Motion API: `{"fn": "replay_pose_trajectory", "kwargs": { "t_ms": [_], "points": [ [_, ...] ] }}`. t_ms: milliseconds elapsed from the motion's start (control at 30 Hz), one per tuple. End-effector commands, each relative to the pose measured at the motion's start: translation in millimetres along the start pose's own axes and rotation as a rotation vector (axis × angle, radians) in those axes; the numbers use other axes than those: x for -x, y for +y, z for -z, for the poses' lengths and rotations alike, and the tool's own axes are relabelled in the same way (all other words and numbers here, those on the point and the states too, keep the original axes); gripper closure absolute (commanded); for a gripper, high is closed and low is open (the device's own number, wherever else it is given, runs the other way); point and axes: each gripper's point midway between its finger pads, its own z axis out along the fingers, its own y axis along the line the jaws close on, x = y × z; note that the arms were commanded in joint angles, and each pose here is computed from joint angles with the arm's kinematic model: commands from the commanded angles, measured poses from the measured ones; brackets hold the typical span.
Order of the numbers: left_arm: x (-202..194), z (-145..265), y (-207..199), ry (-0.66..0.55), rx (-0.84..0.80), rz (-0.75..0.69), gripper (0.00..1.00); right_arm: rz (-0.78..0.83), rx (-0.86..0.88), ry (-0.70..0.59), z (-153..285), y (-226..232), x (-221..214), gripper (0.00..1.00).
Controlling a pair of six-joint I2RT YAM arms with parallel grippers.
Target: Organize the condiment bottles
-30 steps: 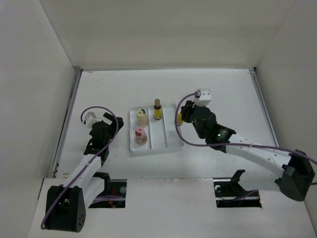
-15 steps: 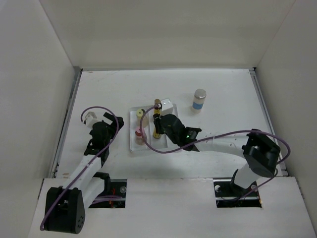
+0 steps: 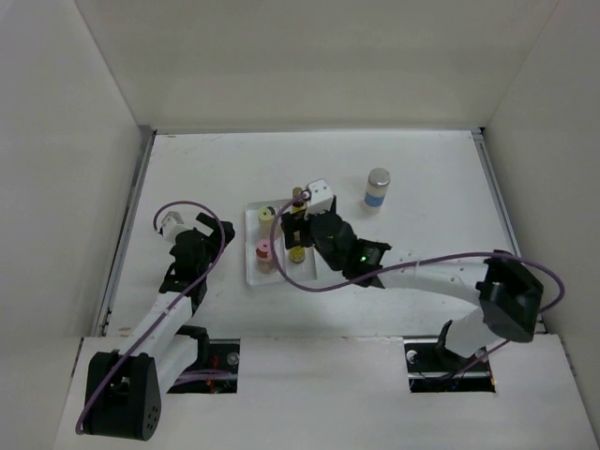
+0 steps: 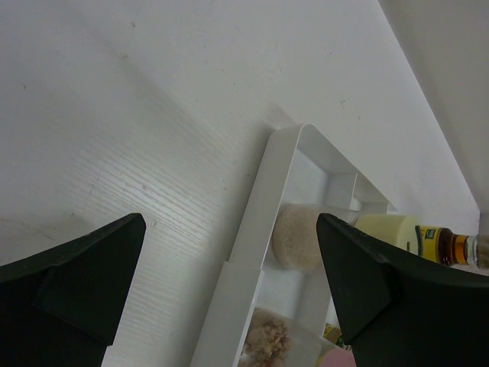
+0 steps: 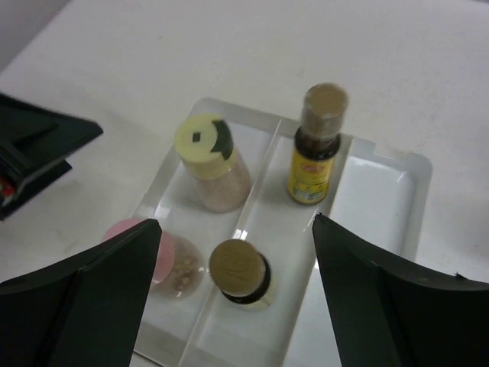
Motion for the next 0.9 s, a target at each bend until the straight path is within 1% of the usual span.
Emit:
{"fn": "replay_pose_trajectory", "kwargs": {
  "t_ms": [0, 100, 200, 300, 367, 433, 600, 633, 667, 733, 767, 800, 833, 867],
  "points": [
    [12.3, 0.1, -16.3, -0.037, -0.047, 0.003, 0.0, -0.129, -0.082, -0.179, 18.3, -49.7, 69.6, 0.11],
    [11.2, 0.1, -14.9, -0.04, -0.047, 0.006, 0.0, -0.194, -0.209, -0.224, 27.8, -113.6, 82.6, 0.09],
    [8.1, -1.9, -14.5, -0.027, -0.044, 0.006, 0.0, -0.25, -0.386, -0.255, 35.3, -188.7, 84.4, 0.06],
    [6.8, -1.9, -13.1, -0.027, -0.04, 0.003, 0.0, -0.259, -0.518, -0.235, 31.1, -244.7, 76.1, 0.03],
    [7.1, -1.9, -13.9, -0.03, -0.044, 0.005, 0.0, -0.246, -0.55, -0.186, 19.2, -262.6, 66.7, 0.01],
    [7.9, -2.5, -15.9, -0.027, -0.045, 0.001, 0.0, -0.223, -0.517, -0.132, 0.5, -264.8, 59.4, 0.0],
    [6.7, -3.0, -12.8, -0.028, -0.036, 0.002, 0.0, -0.195, -0.486, -0.063, -33.7, -272.2, 44.7, 0.01],
    [6.8, -2.9, -13.7, -0.025, -0.037, 0.0, 0.0, -0.191, -0.494, -0.054, -37.8, -275.2, 42.5, 0.03],
    [7.8, -2.5, -13.9, -0.027, -0.038, -0.002, 0.0, -0.187, -0.502, -0.049, -41.1, -277.4, 40.3, 0.07],
    [9.1, -1.4, -12.2, -0.037, -0.038, -0.001, 0.0, -0.191, -0.523, -0.044, -46.1, -283.1, 37.7, 0.17],
    [10.0, -1.4, -11.0, -0.039, -0.034, 0.0, 0.0, -0.191, -0.525, -0.044, -47.6, -283.4, 38.5, 0.25],
    [10.1, -1.8, -10.8, -0.038, -0.033, 0.001, 0.0, -0.186, -0.524, -0.046, -48.2, -282.0, 39.2, 0.36],
    [9.9, -1.8, -11.9, -0.034, -0.036, 0.001, 0.0, -0.184, -0.53, -0.057, -46.6, -282.5, 43.0, 0.45],
    [9.9, -1.8, -11.9, -0.033, -0.033, 0.0, 0.0, -0.185, -0.546, -0.075, -40.7, -284.7, 48.7, 0.51]
  ]
}}
